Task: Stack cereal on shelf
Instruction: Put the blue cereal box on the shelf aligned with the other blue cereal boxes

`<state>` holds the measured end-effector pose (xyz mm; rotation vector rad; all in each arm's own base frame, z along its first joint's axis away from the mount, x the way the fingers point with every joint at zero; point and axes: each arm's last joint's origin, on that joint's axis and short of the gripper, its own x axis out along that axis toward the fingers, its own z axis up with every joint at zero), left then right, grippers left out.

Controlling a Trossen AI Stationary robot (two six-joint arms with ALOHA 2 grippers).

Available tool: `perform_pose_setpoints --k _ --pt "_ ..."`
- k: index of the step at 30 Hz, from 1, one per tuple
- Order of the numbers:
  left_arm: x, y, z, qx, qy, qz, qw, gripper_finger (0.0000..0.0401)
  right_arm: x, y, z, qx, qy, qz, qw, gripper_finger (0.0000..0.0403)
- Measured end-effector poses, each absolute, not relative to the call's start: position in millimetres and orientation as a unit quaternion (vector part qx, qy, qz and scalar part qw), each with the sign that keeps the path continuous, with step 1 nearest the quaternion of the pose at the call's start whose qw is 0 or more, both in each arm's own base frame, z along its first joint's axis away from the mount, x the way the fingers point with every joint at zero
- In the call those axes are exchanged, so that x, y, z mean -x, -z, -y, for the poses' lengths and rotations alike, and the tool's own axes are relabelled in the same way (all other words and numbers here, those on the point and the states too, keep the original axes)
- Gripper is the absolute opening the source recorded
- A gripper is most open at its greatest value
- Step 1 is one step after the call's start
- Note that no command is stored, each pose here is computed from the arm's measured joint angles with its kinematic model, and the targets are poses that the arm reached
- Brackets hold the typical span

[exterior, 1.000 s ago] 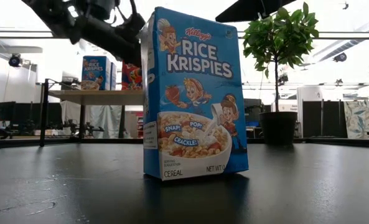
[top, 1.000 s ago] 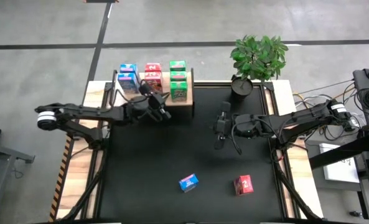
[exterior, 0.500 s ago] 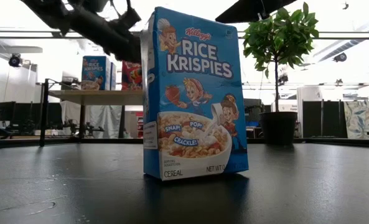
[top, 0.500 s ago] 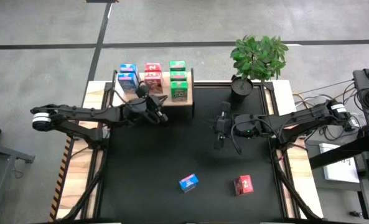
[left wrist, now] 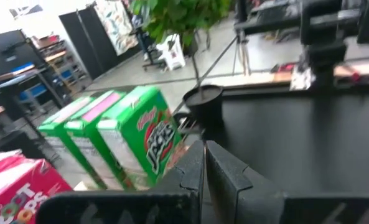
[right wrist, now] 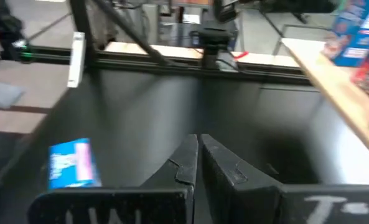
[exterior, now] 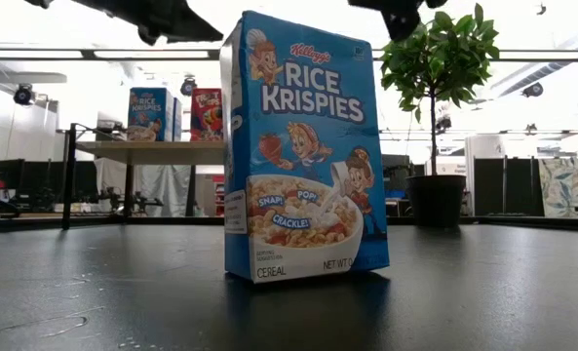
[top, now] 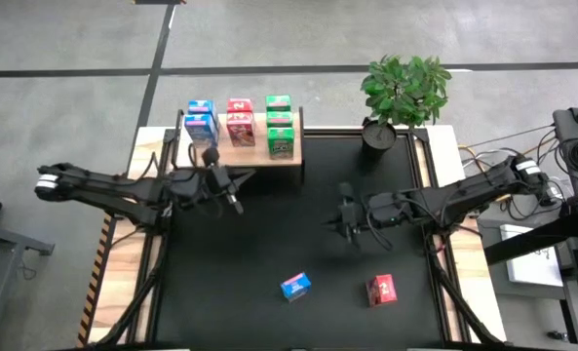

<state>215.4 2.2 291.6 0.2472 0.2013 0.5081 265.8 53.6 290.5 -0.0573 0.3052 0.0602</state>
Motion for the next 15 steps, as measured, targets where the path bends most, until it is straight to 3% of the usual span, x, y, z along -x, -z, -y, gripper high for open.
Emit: perform_pose_setpoints --k 10,15 --pt "-200 -305 17 -0.094 -0.208 -0.058 0.972 0.0 -264 -304 -86 0.004 -0.083 -0.123 0.989 0.0009" --pt "-196 -308 24 -0.058 -0.19 -0.043 0.979 0.0 -271 -293 -107 0.044 -0.117 -0.119 0.985 0.0009"
